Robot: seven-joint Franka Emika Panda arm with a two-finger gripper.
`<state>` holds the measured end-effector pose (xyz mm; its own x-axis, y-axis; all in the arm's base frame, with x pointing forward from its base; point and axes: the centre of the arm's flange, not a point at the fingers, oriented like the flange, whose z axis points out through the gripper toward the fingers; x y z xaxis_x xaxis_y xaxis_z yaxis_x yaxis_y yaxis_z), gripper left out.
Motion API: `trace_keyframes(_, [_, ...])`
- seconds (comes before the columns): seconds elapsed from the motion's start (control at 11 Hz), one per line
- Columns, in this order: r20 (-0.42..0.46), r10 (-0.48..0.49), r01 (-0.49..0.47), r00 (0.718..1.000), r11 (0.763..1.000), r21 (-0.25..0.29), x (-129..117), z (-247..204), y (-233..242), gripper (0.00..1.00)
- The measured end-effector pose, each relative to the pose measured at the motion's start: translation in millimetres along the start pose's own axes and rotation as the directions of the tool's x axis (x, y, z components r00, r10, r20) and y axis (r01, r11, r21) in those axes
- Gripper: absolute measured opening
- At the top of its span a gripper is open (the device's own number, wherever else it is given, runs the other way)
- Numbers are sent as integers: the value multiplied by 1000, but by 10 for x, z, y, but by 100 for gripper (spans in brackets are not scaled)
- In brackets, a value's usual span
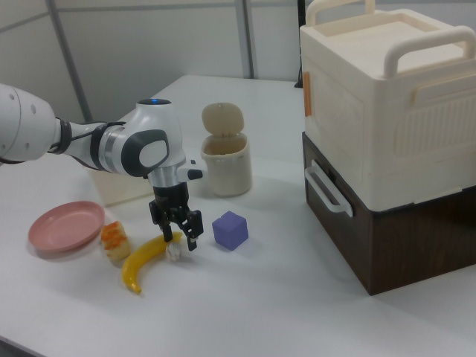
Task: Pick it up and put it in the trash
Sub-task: 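Close the gripper on the small white object and lift it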
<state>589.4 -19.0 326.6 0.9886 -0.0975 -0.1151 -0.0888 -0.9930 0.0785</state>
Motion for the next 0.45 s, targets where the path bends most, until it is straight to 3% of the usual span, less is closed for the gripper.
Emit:
trace_keyframes(0.18, [8,-3,3,1000,1000,-2,-10,41,-17,83])
trace_keyframes(0.36, [18,-9,9,1000,1000,-8,-29,90,-26,76])
trace_keyframes(0.45, [20,-11,11,1000,1000,-10,-34,102,-34,66])
